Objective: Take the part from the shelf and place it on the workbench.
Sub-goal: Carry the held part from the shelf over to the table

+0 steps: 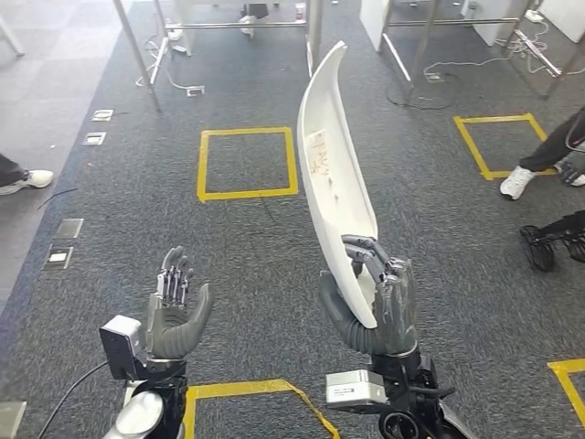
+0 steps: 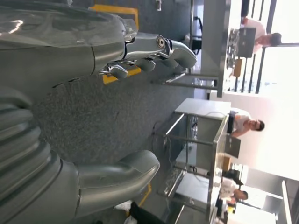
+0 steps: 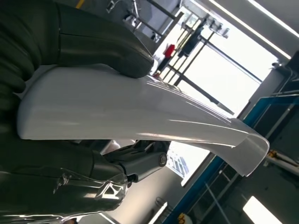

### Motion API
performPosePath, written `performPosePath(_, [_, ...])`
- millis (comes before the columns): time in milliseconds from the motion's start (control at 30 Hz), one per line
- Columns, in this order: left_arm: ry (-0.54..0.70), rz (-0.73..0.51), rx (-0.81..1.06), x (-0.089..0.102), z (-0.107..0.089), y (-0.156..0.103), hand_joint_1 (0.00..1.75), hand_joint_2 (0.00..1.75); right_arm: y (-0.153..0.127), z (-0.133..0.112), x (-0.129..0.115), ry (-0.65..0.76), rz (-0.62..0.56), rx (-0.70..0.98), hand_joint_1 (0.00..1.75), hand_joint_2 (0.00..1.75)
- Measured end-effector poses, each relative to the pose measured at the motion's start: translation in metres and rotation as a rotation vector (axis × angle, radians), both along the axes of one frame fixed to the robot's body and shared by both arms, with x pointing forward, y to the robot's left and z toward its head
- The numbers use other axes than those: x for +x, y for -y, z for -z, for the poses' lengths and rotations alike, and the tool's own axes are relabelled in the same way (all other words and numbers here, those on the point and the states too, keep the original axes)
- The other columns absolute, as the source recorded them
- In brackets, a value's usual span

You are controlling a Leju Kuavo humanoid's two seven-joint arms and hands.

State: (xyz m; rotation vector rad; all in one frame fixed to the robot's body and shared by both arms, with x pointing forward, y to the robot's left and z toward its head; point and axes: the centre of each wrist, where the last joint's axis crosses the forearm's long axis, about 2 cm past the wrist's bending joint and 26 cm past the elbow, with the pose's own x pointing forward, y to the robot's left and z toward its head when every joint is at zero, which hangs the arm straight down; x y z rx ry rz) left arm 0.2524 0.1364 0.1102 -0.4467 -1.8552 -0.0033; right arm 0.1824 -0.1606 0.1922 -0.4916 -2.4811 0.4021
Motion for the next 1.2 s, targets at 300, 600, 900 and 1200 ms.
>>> performPosePath(300, [-0.010, -0.001, -0.006, -0.0023, 0.0011, 0.0021, 0.00, 1.75, 0.0003, -0.0002, 0.0004, -0.018, -0.001, 0.015, 1.75, 1.75])
performPosePath(600, [-0.032, 0.000, -0.019, -0.0028, 0.0013, 0.0026, 0.00, 1.75, 0.0006, -0.0006, 0.0015, -0.051, 0.004, 0.036, 1.75, 1.75])
performPosePath(900, [-0.036, -0.006, -0.016, -0.0032, 0.0011, 0.0022, 0.00, 1.75, 0.0010, -0.0025, 0.0052, -0.078, -0.005, 0.063, 1.75, 1.75])
performPosePath(1200, [-0.042, 0.008, -0.025, -0.0039, 0.0008, 0.0018, 0.00, 1.75, 0.0004, -0.0028, 0.0061, -0.090, -0.007, 0.060, 1.75, 1.75])
